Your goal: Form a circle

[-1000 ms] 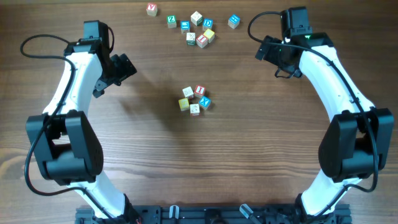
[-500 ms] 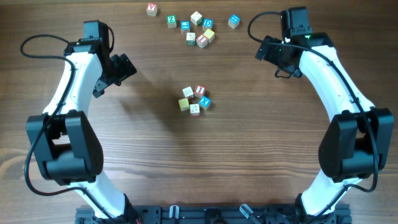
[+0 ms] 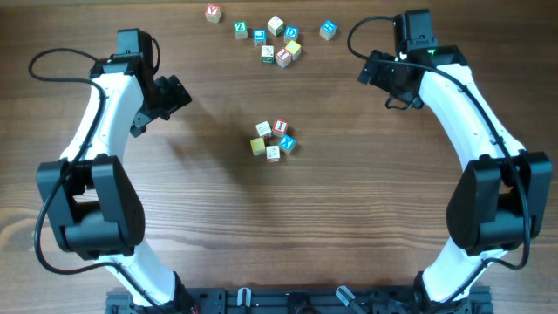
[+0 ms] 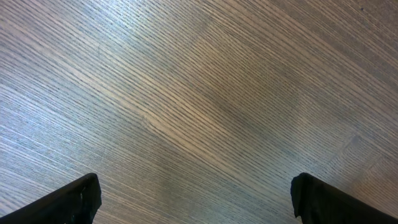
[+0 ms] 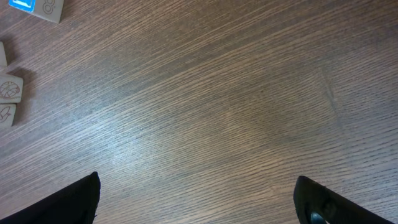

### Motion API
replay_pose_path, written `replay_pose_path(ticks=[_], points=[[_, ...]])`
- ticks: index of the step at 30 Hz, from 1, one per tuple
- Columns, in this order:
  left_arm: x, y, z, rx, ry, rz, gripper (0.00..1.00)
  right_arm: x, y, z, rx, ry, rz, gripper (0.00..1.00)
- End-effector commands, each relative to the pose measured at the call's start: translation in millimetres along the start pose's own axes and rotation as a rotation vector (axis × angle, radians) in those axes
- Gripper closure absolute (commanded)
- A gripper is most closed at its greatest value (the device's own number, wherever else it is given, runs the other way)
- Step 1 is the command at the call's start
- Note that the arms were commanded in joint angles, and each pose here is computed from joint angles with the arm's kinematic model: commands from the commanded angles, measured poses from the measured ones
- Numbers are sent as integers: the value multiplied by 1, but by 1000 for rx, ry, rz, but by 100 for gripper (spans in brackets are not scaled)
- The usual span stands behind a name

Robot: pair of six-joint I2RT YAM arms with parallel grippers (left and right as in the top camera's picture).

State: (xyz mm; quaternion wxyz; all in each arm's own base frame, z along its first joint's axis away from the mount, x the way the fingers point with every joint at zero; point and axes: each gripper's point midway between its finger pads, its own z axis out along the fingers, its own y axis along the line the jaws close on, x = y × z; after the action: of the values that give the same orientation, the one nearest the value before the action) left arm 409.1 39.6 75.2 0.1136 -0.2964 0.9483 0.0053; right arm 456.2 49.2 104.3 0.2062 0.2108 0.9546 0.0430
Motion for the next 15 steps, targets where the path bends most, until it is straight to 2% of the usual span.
replay_pose_path(ticks=[1, 10, 15], points=[[0, 2, 4, -15, 5, 2, 0, -5, 0, -1, 12, -20, -3, 0], [2, -1, 3, -9, 6, 8, 0, -5, 0, -1, 12, -20, -3, 0], [-9, -9, -46, 60, -105, 11, 0, -5, 0, -1, 12, -20, -3, 0]])
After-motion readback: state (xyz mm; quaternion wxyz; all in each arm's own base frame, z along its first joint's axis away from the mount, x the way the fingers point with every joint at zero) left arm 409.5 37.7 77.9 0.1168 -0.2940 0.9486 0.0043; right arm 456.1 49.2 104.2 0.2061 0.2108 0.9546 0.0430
